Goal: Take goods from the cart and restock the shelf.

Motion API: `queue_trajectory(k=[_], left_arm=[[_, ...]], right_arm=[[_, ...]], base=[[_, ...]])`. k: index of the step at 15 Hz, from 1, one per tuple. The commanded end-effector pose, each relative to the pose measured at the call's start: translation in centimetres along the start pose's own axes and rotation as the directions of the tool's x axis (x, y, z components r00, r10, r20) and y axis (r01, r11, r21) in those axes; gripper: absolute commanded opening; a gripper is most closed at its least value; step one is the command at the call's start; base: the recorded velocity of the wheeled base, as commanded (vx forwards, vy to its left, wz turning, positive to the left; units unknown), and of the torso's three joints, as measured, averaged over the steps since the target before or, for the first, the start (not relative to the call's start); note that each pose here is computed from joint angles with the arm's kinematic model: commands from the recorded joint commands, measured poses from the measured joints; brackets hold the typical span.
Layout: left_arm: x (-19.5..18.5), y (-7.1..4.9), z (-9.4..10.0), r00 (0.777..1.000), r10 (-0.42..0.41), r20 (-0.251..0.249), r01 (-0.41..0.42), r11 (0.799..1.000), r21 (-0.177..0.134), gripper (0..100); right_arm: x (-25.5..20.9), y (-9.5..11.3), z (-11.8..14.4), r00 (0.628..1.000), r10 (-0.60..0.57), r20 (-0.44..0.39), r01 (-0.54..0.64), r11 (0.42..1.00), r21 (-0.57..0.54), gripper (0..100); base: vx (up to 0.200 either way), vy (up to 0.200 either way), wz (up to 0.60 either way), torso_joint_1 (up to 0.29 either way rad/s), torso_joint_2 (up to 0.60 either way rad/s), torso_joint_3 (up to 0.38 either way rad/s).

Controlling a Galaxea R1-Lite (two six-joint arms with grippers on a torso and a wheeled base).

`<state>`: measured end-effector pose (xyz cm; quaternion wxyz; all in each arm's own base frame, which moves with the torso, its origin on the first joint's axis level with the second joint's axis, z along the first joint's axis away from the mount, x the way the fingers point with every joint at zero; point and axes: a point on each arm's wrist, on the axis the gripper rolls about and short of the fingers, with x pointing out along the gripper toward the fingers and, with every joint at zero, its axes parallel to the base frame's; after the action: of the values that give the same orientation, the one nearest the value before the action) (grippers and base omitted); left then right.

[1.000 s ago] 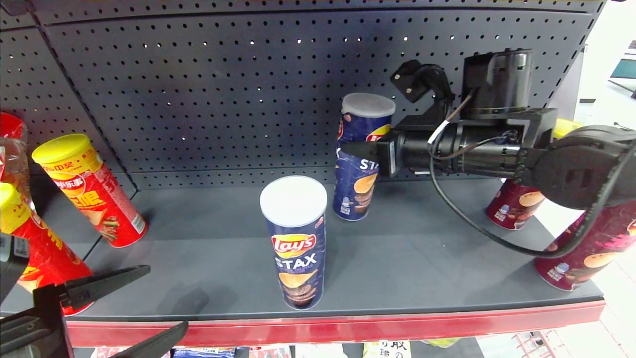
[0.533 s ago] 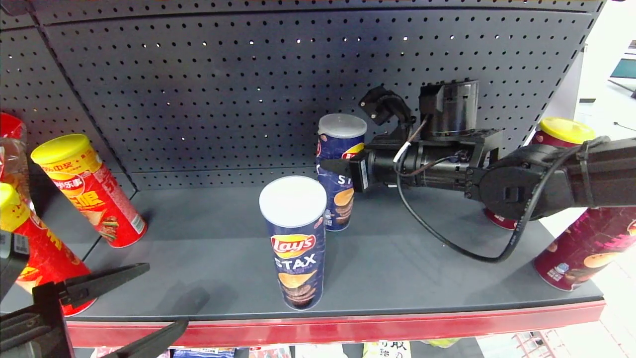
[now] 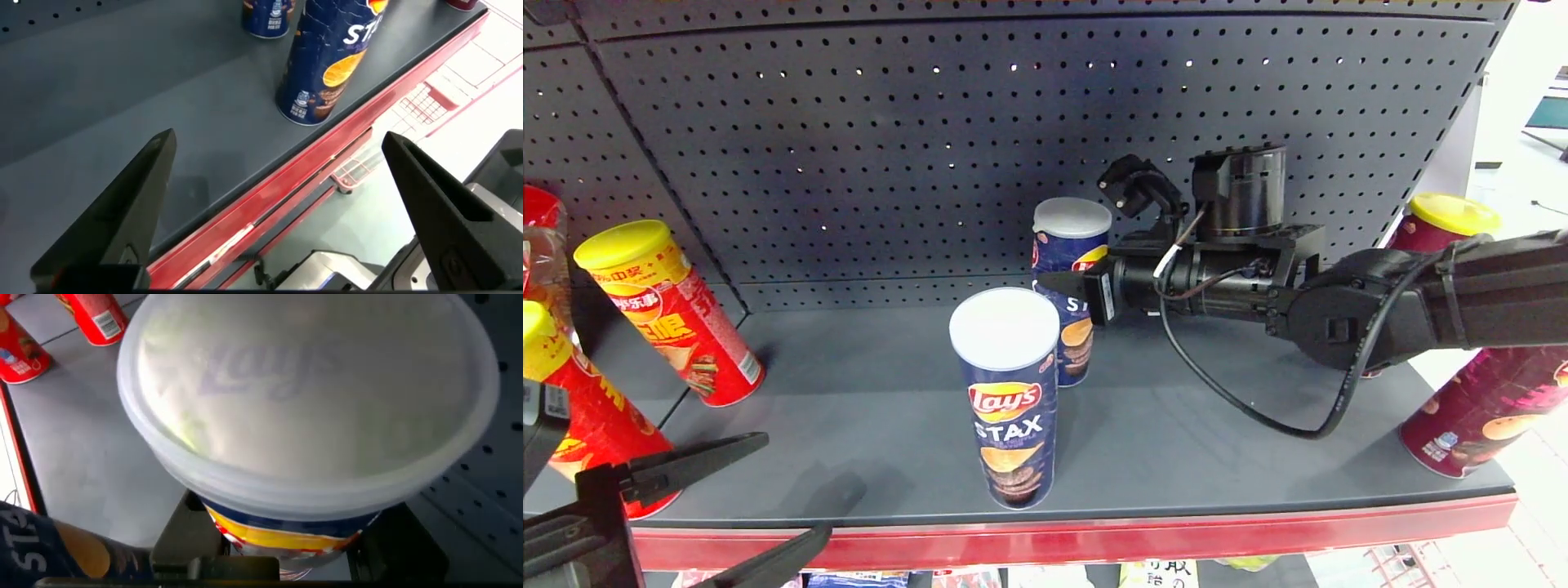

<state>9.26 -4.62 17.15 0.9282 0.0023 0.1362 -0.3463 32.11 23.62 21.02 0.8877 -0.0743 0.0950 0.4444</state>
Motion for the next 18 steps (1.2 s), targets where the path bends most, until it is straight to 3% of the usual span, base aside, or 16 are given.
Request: queue_trajectory(k=[1,5,6,8,12,15,18], left_arm=[[0.1,0.0,0.0,1.000,0.000,-0.004,0.000,1.000,-0.002,100],[0.1,0.0,-0.1,1.000,-0.001,-0.010,0.001,1.000,-0.004,100],[0.1,0.0,-0.2,1.000,-0.001,-0.010,0.001,1.000,-0.004,100],[0.2,0.1,-0.3,1.000,-0.001,-0.018,0.001,1.000,-0.006,100],[1.1,0.4,-0.5,0.997,0.001,-0.080,-0.003,1.000,-0.027,100],[2.4,0.9,-0.1,0.992,0.051,-0.118,-0.055,0.998,-0.031,100],[4.2,1.7,-0.4,0.975,0.113,-0.192,-0.121,0.992,-0.032,100]], right_arm=[[0.0,0.2,0.1,1.000,0.005,0.003,-0.005,1.000,-0.002,0],[0.0,0.5,-0.5,1.000,0.011,-0.016,-0.011,1.000,0.003,0],[0.0,0.5,-0.5,1.000,0.011,-0.016,-0.011,1.000,0.003,100],[-0.4,0.6,-0.4,1.000,0.005,-0.019,-0.005,1.000,0.003,100],[-4.0,2.1,-1.2,0.998,-0.007,-0.058,0.007,1.000,0.012,100],[-7.5,2.5,-1.7,0.993,-0.082,-0.079,0.087,0.995,0.057,100],[-11.7,3.3,-2.3,0.987,-0.139,-0.083,0.147,0.984,0.100,100]], base=[[0.000,0.000,0.00,0.000,0.00,0.000],[0.000,0.000,0.00,0.000,0.00,0.000],[0.000,0.000,0.00,0.000,0.00,0.000],[0.000,0.000,0.00,0.000,0.00,0.000],[0.000,0.000,0.00,0.000,0.00,0.000],[0.000,0.000,0.00,0.000,0.00,0.000],[0.000,0.000,0.00,0.000,0.00,0.000]])
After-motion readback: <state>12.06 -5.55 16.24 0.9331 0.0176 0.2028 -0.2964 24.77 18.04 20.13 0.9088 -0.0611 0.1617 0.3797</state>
